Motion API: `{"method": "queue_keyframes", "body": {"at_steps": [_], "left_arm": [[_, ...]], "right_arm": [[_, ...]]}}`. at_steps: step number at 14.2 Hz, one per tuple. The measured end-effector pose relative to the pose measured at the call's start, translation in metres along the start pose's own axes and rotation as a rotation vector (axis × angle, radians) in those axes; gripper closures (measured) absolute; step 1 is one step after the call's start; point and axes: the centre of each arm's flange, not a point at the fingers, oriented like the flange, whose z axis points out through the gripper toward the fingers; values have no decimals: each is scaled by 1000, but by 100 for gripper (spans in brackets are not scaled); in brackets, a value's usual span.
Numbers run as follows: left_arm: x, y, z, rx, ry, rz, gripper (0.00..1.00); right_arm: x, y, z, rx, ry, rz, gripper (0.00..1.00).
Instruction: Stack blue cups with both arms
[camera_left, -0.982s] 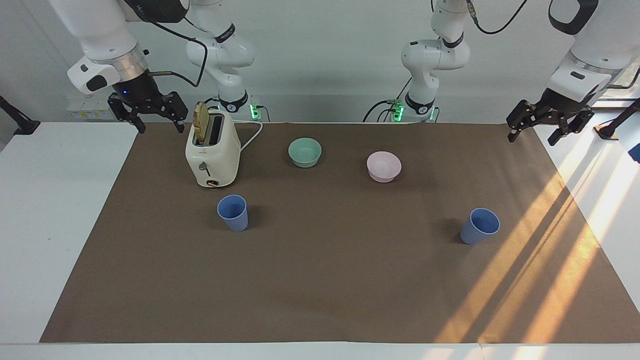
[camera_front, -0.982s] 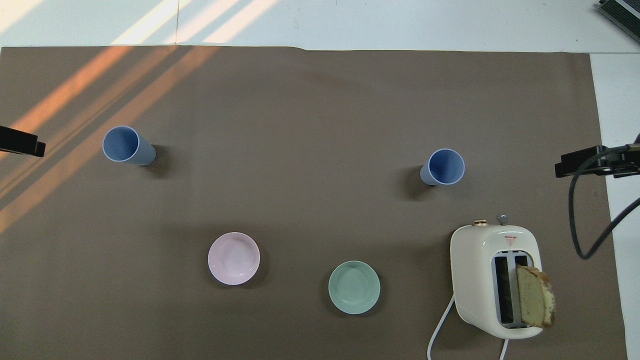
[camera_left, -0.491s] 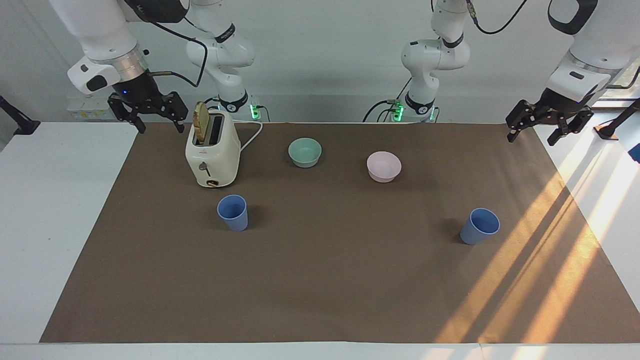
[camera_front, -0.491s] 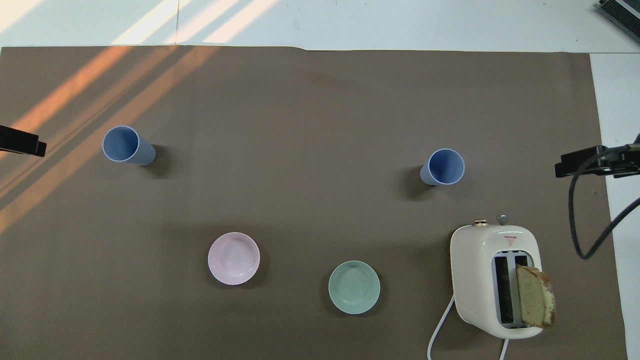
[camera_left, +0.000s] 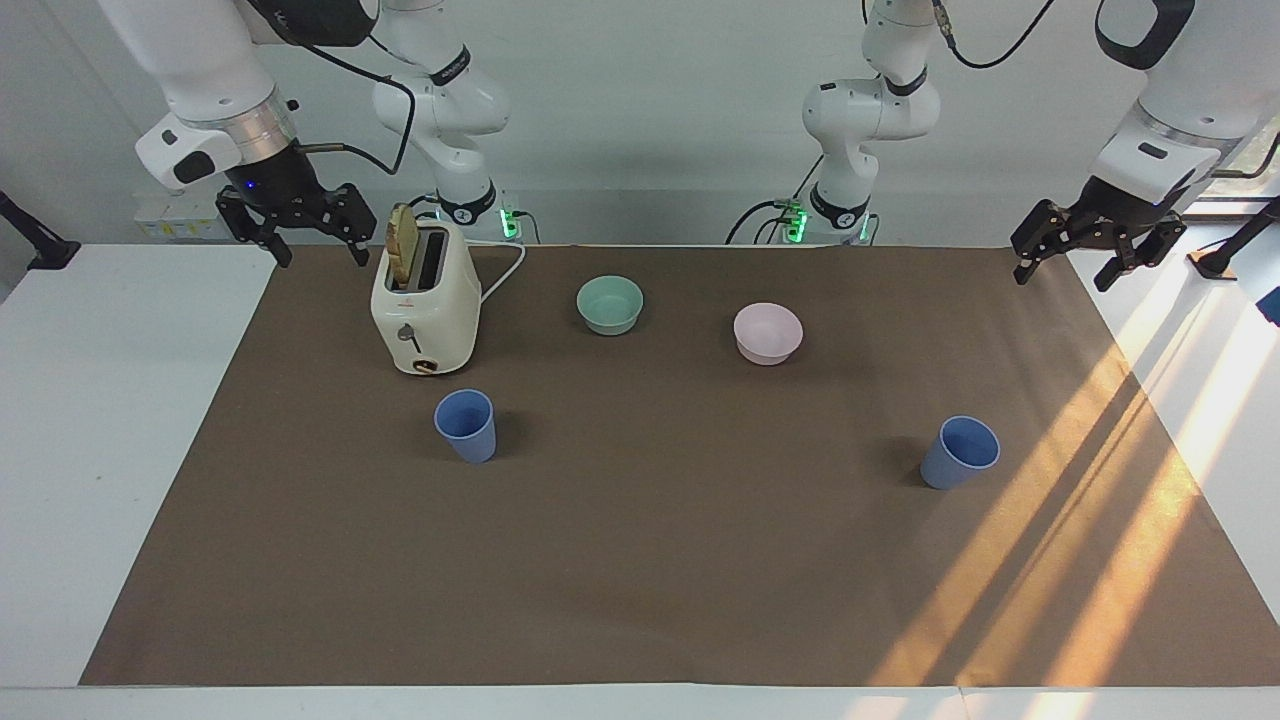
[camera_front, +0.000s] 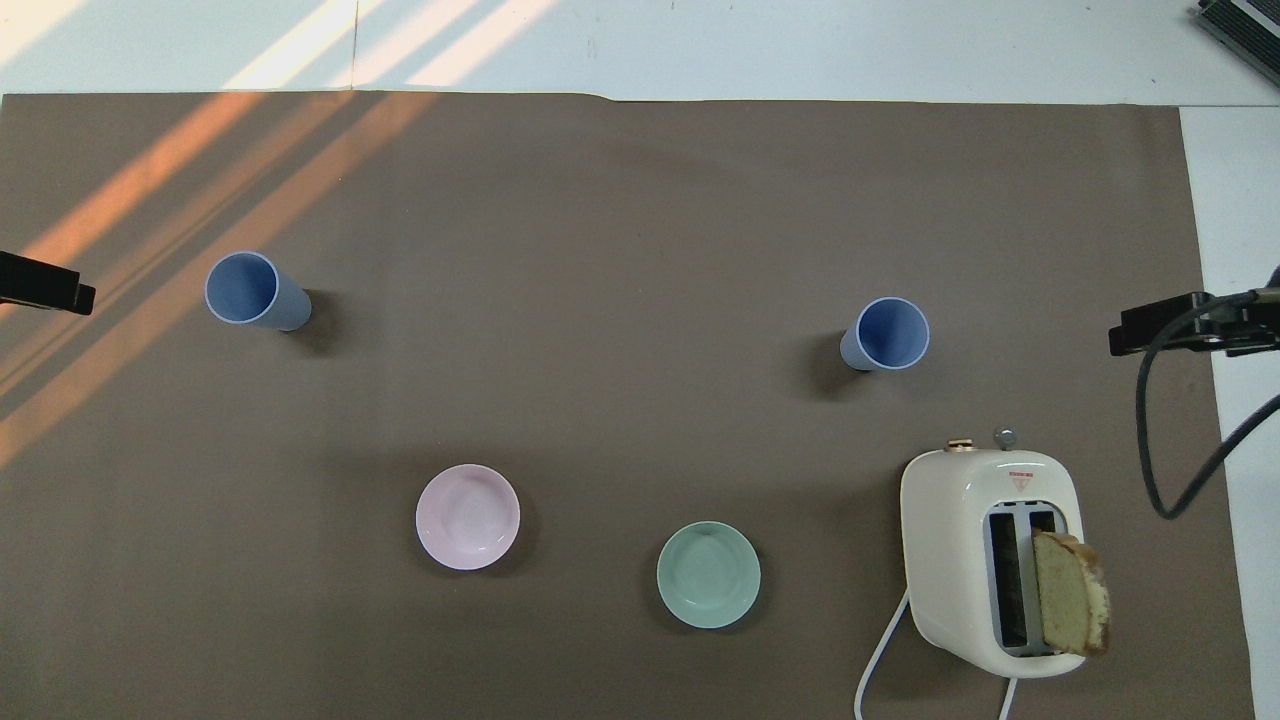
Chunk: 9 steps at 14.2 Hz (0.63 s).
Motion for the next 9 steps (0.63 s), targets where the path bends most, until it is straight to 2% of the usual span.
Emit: {"method": "queue_keyframes", "body": {"at_steps": [9], "left_arm": [[0, 1, 2, -1, -4, 1, 0]], "right_arm": [[0, 0, 0, 0, -1, 0, 0]]}}
